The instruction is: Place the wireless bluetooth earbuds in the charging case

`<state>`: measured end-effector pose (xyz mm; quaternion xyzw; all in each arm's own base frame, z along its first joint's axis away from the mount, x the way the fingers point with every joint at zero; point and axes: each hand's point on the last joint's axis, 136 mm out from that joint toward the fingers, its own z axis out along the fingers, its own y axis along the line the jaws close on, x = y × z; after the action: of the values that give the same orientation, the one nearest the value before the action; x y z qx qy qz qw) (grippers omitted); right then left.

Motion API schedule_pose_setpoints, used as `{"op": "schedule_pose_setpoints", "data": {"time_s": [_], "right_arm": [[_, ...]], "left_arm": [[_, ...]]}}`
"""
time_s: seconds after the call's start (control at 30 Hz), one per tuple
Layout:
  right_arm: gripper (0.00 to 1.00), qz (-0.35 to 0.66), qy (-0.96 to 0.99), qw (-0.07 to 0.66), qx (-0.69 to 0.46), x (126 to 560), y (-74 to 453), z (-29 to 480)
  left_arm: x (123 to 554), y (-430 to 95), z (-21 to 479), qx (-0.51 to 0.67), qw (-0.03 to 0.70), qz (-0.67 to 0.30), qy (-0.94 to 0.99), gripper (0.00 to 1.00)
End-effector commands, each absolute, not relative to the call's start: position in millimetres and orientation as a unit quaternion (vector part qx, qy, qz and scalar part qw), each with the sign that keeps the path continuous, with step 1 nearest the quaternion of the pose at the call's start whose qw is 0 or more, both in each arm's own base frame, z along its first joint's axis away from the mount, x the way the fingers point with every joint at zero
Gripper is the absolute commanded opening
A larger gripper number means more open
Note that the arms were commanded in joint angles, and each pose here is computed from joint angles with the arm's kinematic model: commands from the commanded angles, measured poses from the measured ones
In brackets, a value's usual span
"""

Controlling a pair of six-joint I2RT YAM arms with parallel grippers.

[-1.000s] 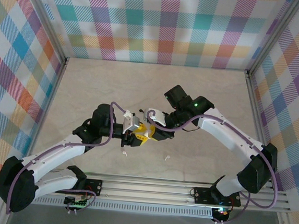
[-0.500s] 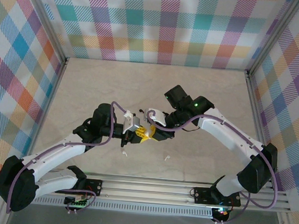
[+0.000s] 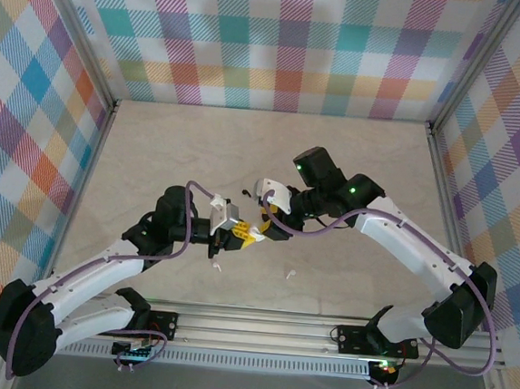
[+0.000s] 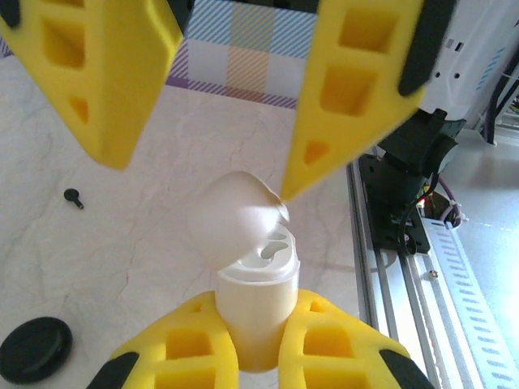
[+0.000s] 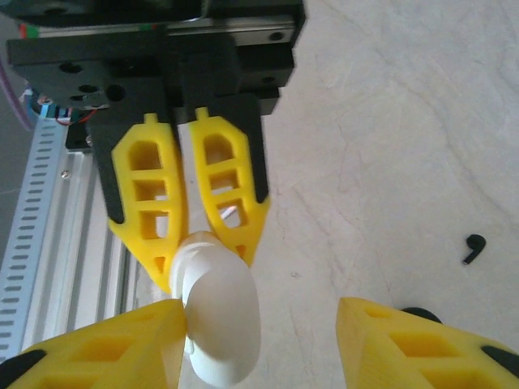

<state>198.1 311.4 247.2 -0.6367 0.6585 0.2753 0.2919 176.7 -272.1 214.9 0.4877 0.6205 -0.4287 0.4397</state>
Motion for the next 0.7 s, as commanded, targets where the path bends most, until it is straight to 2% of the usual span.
{"op": "schedule_pose_setpoints", "data": {"time_s": [0.0,0.4,0.53,0.67], "right_arm": [[0.51,0.251,0.672,0.324,-0.616,219.8,313.1,253.1],[0.51,0.266,0.728,0.341,-0.532,235.3,313.3,257.2],[0.51,0.278,0.777,0.350,-0.443,242.2,302.9,264.0],[0.51,0.267,0.850,0.319,-0.322,248.6,279.1,253.6]], "left_arm": [[166.5,-270.8,229.9,0.491,0.460,-0.439,0.595,0.00],[185.3,-258.6,220.8,0.415,0.482,-0.417,0.649,0.00],[196.1,-252.4,210.9,0.387,0.487,-0.396,0.675,0.00],[203.1,-246.8,200.2,0.367,0.493,-0.381,0.691,0.00]]}}
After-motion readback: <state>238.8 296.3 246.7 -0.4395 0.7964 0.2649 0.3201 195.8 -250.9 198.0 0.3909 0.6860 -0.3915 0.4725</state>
